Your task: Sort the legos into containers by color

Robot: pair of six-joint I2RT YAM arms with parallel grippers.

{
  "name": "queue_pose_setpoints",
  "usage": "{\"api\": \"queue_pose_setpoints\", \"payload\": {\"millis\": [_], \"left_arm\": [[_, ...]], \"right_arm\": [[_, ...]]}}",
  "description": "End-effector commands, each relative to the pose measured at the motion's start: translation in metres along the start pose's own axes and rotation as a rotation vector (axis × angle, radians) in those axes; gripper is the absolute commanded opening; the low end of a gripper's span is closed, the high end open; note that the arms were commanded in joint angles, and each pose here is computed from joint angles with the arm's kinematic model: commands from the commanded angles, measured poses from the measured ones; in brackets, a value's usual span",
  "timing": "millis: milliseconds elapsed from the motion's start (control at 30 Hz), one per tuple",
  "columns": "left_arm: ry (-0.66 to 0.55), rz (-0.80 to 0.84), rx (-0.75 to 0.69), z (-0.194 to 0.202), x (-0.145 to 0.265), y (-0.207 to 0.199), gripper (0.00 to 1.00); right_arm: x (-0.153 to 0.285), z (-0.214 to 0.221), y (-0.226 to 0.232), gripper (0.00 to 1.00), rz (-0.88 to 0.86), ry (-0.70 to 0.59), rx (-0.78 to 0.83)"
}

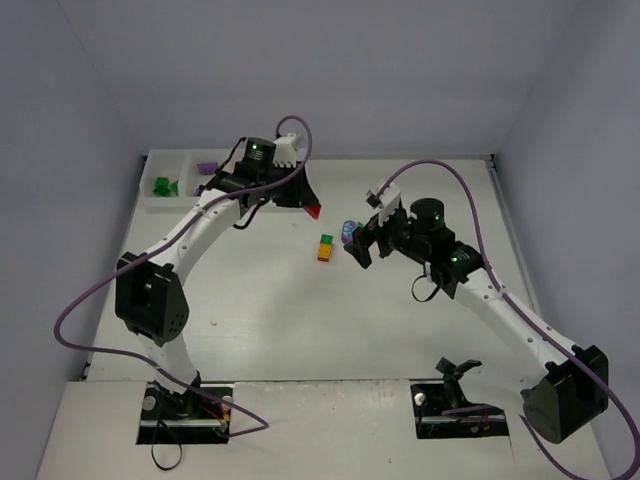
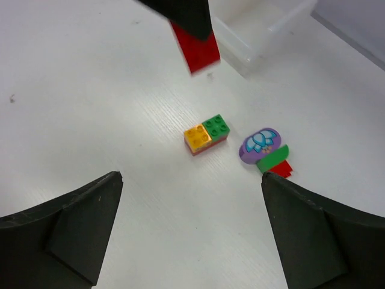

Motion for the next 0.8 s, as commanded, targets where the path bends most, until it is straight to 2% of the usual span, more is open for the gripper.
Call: {"api": "queue_pose_setpoints", "payload": {"millis": [0,33,133,167,233,267,333,400,433,533,633,667,733,767], "left_arm": [[-0.232,-0.206,-0.128,-0.05,0.014,0.03,0.0],[-0.265,-0.289,-0.143,-0.058,0.01,0.042,0.0],[-0.348,-0.398,-0.146,-0.076,-0.002,0.073,0.0],[-0.414,-0.442,-0.153,-0.092,0.001,0.079,0.0],[-0.426,-0.495,-0.16,-0.098,-0.016,0.098,0.0],[-0.487,-0.535,-0.165,-0.112,-0.015,0.103,0.0],[-0.5,-0.572,-0.161,-0.114,-0.033,0.122,0.0],[-0.588,-0.609,-0.162,-0.129,-0.037,0.133,0.0],[-0.58,-0.62,-0.153,-0.126,-0.05,0.144,0.0],[-0.621,-0.624,-0.143,-0.135,-0.062,0.159,0.24],[-0.615,-0.612,-0.141,-0.142,-0.068,0.165,0.34],[-0.61,-0.613,-0.14,-0.143,-0.069,0.167,0.46],[-0.61,-0.599,-0.143,-0.144,-0.07,0.165,0.59],[-0.613,-0.592,-0.145,-0.146,-0.066,0.161,0.72]], "right_arm": [[0.018,-0.015,-0.005,0.99,0.159,-0.113,-0.084],[0.02,-0.014,-0.003,1.0,0.172,-0.119,-0.125],[0.028,-0.006,0.001,1.0,0.223,-0.135,-0.224],[0.03,-0.003,0.002,1.0,0.225,-0.133,-0.246],[0.036,0.002,0.007,1.0,0.225,-0.137,-0.297],[0.04,0.001,0.01,1.0,0.223,-0.152,-0.308],[0.044,0.007,0.013,1.0,0.231,-0.149,-0.334],[0.051,0.009,0.016,1.0,0.241,-0.16,-0.368],[0.052,0.012,0.017,1.0,0.25,-0.154,-0.38],[0.057,0.015,0.02,1.0,0.259,-0.143,-0.416],[0.061,0.017,0.021,1.0,0.278,-0.147,-0.437],[0.062,0.018,0.022,1.0,0.282,-0.151,-0.441],[0.063,0.019,0.021,1.0,0.298,-0.154,-0.448],[0.063,0.02,0.02,1.0,0.317,-0.156,-0.452]]}}
Point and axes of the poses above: each gripper's point midway between its finger pads, its own x axis back along the fingers, its own y axis along the line the jaws close on, z = x × y, the point moved 10 cm from there along x, back along the fingers, and after that the axes turned 4 degrees about -x, right-handed, at the moved point
